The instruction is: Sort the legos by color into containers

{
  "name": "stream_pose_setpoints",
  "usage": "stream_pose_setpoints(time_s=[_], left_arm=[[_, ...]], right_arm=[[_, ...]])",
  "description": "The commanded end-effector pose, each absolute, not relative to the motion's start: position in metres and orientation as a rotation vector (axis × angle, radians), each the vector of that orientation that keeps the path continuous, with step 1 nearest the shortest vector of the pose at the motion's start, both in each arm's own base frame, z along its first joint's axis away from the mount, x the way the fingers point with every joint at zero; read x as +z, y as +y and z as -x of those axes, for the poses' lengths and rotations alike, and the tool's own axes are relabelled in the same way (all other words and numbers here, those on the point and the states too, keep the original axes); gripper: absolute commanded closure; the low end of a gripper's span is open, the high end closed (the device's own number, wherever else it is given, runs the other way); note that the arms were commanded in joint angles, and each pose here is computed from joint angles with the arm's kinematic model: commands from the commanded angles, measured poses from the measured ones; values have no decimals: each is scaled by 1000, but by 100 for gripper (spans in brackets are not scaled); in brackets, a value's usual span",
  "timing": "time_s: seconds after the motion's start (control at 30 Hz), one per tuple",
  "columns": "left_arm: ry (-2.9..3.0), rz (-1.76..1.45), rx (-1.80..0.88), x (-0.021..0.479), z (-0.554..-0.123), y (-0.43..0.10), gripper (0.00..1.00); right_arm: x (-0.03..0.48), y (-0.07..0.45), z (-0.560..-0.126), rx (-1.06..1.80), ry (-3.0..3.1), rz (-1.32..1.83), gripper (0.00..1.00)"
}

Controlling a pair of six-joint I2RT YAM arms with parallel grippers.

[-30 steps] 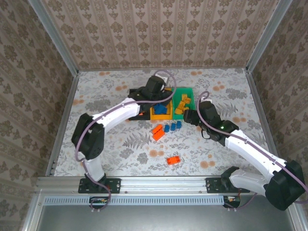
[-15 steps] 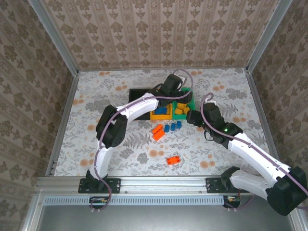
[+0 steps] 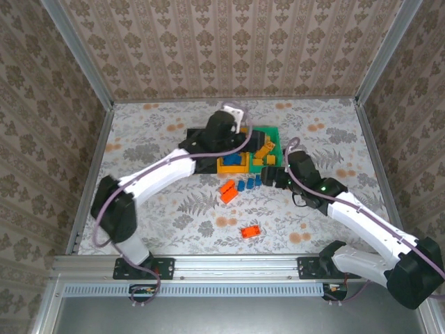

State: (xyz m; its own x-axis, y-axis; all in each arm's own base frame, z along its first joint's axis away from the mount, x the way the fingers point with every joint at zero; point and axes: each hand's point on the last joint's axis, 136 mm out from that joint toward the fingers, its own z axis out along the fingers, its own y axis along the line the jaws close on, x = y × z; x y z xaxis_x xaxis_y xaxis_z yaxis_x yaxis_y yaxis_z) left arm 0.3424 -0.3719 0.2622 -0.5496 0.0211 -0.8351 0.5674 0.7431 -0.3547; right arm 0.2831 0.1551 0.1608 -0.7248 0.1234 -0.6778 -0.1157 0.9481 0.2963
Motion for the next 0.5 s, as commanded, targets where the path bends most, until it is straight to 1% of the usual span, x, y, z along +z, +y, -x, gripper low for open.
stream_pose_setpoints(time_s=[0.0,0.23,0.47], left_arm=[[2049,-363,-763,260,-319,-345,0],[2151,-281,-638,205,-257,-272,0],[2220,-150,-612,162,-218,-214,0]], right_arm=[[127,175,-249,430,2489,162,6],[76,217,-192,415,2673,441,5],[40,232,-165,297,2768,561,4]])
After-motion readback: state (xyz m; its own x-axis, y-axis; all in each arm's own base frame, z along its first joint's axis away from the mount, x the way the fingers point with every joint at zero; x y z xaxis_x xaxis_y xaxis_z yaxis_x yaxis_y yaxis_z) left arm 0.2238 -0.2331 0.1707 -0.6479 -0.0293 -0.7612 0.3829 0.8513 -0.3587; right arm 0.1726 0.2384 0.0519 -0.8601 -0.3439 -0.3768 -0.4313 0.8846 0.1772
